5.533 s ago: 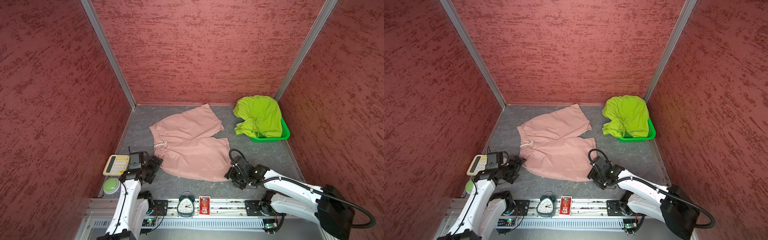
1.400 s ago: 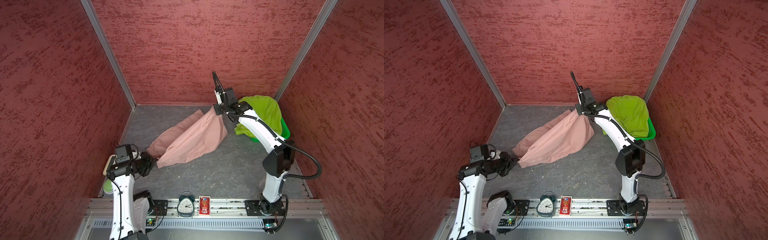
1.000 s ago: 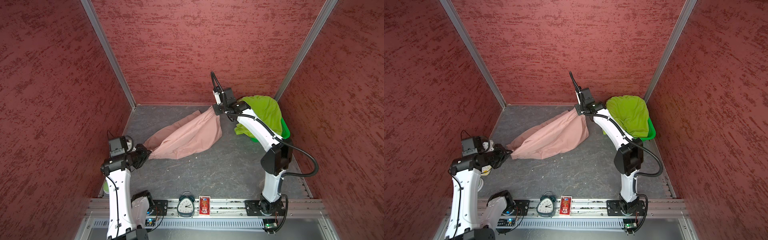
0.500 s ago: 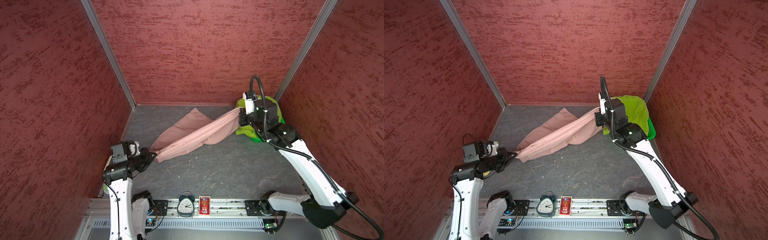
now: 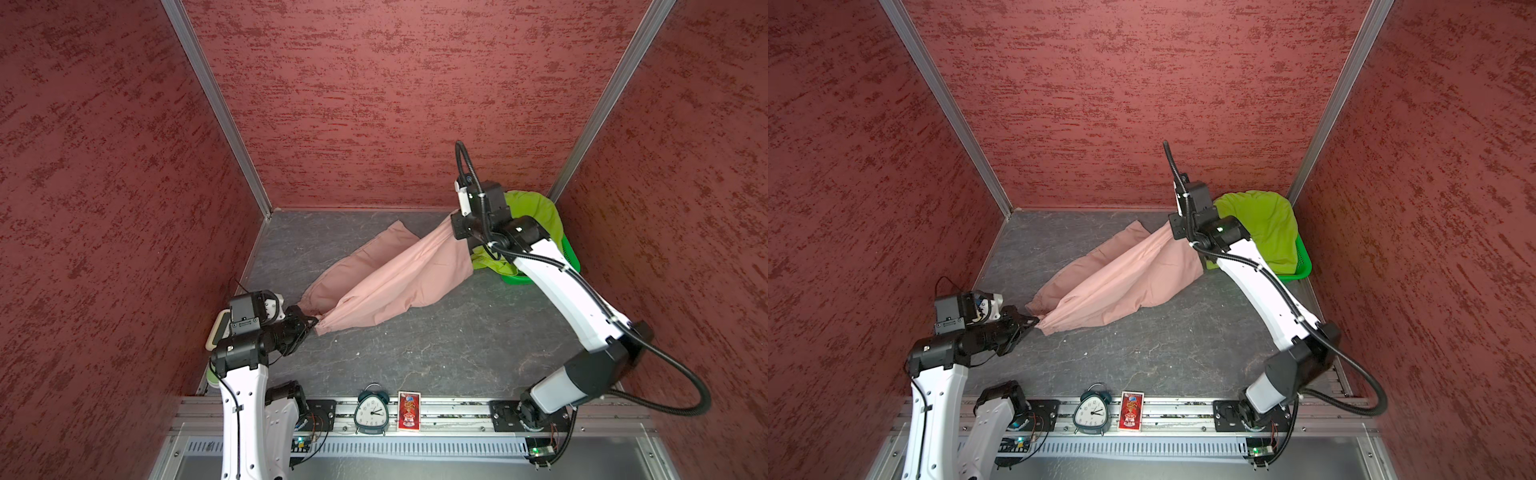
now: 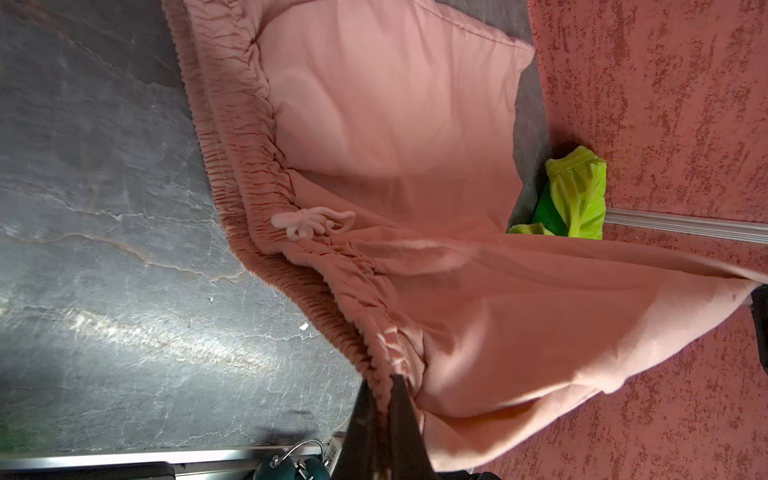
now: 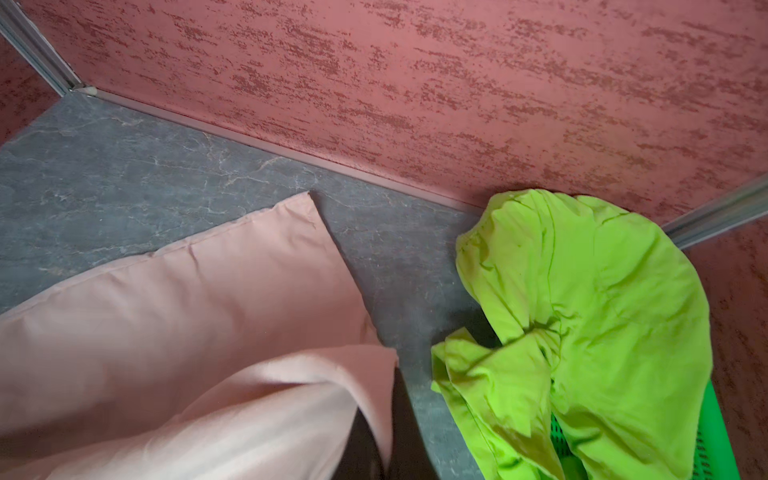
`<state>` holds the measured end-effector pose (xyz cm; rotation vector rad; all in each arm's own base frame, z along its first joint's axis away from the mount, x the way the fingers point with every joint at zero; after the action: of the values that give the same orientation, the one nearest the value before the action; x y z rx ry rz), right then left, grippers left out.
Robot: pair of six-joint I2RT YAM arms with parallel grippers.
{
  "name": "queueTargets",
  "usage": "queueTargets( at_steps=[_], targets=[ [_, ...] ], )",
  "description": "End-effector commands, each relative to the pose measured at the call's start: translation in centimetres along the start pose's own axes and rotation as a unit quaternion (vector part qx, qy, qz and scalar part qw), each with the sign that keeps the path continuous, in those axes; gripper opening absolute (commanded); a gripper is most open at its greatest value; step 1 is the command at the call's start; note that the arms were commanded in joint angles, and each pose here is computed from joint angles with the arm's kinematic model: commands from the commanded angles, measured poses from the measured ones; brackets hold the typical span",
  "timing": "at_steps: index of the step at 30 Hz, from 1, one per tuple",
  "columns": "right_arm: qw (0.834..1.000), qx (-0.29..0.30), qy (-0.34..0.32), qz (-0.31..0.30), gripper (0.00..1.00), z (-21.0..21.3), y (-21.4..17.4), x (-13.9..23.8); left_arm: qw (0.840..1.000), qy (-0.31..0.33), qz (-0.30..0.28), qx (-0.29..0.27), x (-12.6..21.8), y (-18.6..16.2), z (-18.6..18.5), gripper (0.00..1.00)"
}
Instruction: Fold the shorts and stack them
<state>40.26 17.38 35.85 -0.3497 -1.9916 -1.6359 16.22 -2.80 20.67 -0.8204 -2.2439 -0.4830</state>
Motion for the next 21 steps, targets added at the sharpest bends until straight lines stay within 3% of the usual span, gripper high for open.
queueTargets(
  at_steps=[1, 10, 21],
  targets=[
    [0.999, 0.021, 0.010, -0.021, 0.00, 0.3, 3.0, -1.1, 1.000, 0.000, -0.014, 0.004, -0.4, 1.6, -0.2, 0.00],
    [0.998, 0.051, 0.033, 0.027, 0.00, 2.8, 4.0, -10.4, 0.999, 0.032, -0.019, 0.032, -0.8, 5.4, 1.0, 0.00],
    [0.997, 0.035, 0.048, 0.044, 0.00, 3.3, 2.1, -17.2, 0.997, 0.054, -0.013, 0.057, -2.8, 10.2, 2.6, 0.00]
  ],
)
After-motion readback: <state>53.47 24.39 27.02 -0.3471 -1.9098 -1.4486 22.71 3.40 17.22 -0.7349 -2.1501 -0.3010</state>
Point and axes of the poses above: each gripper's point midway between its finger pads, its own x axis back along the fingers, its own z axis along the line the jaws close on, y = z × x, the point moved 4 cm from there along x, back along the fingers
